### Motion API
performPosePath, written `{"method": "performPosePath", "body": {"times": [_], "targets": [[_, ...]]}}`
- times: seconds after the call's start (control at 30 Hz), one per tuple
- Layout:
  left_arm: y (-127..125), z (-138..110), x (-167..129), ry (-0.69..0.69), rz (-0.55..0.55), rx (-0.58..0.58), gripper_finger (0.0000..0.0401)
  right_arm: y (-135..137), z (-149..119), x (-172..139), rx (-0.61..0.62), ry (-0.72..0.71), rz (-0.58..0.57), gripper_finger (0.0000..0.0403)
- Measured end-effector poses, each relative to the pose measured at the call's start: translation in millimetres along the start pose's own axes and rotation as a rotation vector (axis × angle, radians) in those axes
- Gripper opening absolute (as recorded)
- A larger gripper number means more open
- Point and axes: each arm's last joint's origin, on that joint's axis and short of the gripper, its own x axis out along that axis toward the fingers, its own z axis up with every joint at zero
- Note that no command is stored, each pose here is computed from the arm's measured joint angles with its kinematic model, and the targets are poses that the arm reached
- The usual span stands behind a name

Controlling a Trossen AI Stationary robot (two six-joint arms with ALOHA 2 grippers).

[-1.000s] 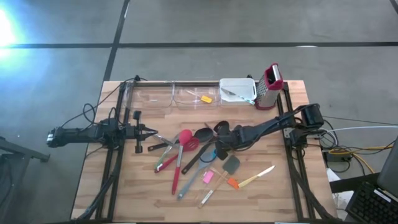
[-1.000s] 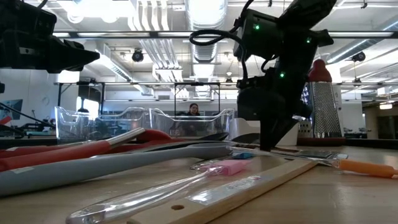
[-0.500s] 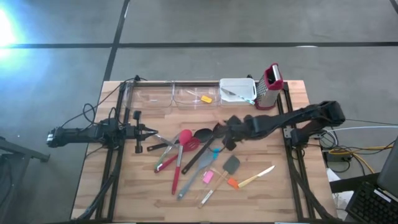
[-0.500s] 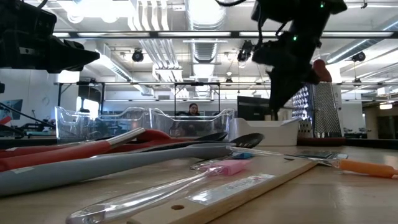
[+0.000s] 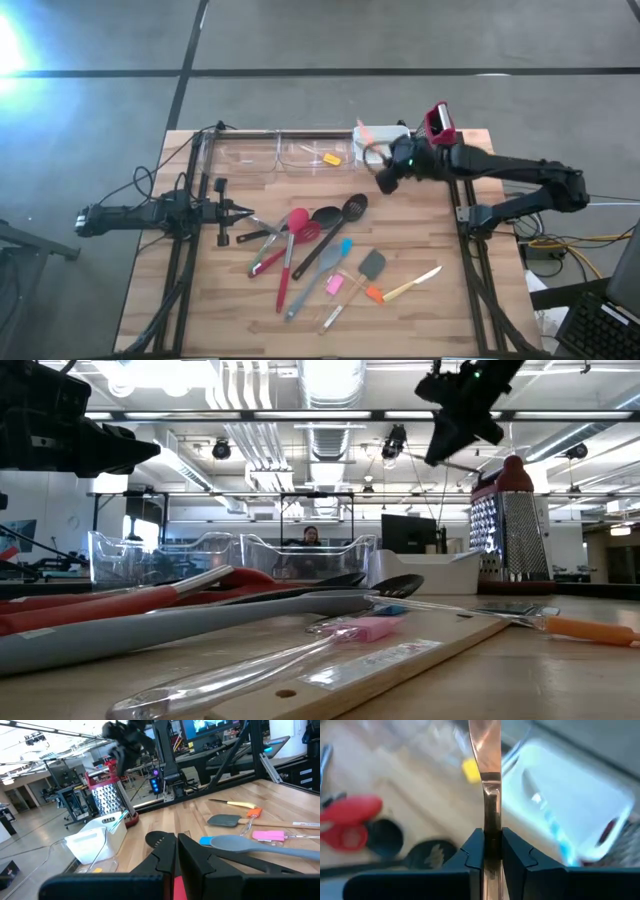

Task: Pick & Place Kitchen Items
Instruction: Put the gold table knife into the white bin

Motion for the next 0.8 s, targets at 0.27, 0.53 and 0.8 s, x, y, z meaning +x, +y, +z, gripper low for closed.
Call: {"method": "performPosePath", "body": {"times": [0.27,0.53,0.8], "targets": [[0,0,0,0.0,0.0,0.0,0.0023,-18,49,1,-0.198,-0.002,-0.115,0.0029],[0,0,0,0.0,0.0,0.0,0.0023,-38,60,47,-0.269,0.404,-0.281,0.0029],[0,0,0,-0.001,0.0,0.0,0.0023,-43,60,107,-0.304,0.611,-0.322,0.0029]]}}
